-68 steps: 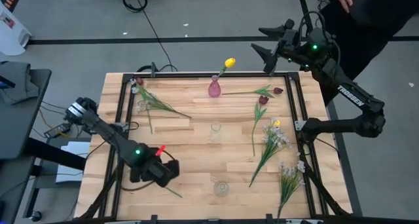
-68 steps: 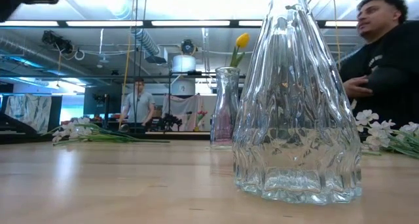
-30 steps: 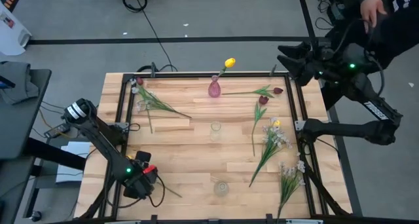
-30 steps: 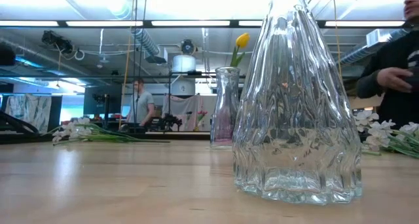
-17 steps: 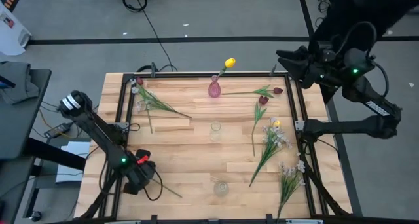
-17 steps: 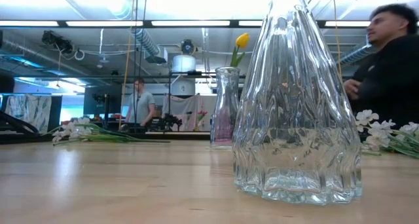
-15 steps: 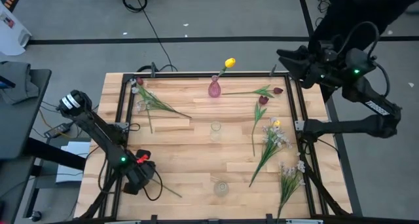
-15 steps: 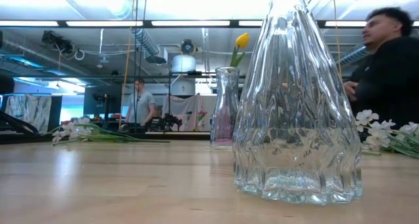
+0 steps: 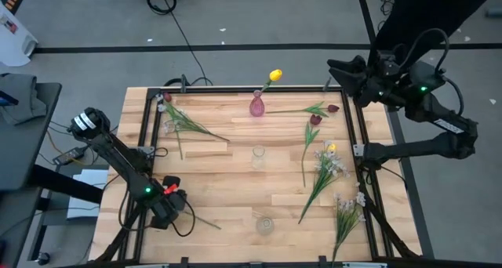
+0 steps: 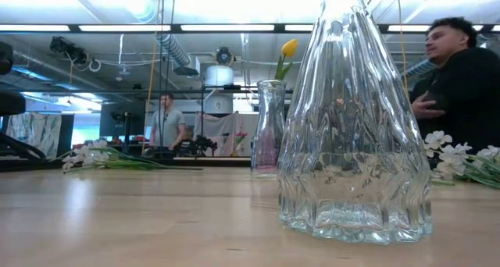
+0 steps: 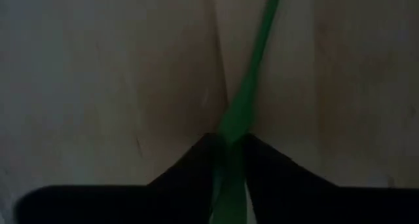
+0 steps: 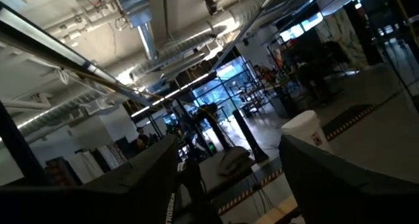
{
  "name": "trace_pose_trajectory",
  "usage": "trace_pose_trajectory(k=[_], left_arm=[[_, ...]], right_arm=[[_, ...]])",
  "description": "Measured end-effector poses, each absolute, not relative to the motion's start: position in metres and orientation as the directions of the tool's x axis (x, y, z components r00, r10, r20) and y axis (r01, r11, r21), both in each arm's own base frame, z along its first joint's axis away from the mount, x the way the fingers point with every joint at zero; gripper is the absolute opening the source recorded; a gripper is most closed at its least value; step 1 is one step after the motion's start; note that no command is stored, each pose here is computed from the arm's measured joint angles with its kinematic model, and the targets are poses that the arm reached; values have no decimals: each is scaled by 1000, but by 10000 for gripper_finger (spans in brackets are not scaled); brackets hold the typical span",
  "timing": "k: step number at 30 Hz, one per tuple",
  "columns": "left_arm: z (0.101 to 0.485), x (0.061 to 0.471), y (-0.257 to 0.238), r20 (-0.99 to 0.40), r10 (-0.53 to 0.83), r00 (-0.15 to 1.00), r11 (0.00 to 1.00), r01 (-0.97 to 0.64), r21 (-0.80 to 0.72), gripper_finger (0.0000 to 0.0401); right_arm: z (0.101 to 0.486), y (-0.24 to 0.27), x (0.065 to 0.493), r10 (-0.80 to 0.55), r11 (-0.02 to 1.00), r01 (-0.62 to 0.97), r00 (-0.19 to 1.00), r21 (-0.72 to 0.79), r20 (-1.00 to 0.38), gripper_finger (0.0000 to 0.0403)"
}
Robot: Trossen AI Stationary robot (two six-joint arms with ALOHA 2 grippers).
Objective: Sort flowers into vase by color
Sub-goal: Put the yellow flower into the pink transparent vase
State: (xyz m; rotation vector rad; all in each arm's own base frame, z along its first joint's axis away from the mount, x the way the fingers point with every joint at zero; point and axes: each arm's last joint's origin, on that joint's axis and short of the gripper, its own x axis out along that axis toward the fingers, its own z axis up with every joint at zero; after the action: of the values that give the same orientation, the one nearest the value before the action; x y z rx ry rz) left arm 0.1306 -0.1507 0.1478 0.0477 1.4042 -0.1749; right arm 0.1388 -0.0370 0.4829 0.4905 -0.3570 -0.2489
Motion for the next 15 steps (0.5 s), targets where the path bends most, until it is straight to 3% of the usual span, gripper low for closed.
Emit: trace_pose_trajectory(k=[4, 15], left_arm=[[148, 132, -150, -983, -93, 158, 988, 141, -71, 12], [164, 156, -142, -977, -132, 169, 991, -12, -136, 4]], right_arm=[[482, -38, 143, -317, 852, 152, 911, 501, 263, 276], [480, -38, 146, -287, 874, 146, 925, 463, 249, 276]])
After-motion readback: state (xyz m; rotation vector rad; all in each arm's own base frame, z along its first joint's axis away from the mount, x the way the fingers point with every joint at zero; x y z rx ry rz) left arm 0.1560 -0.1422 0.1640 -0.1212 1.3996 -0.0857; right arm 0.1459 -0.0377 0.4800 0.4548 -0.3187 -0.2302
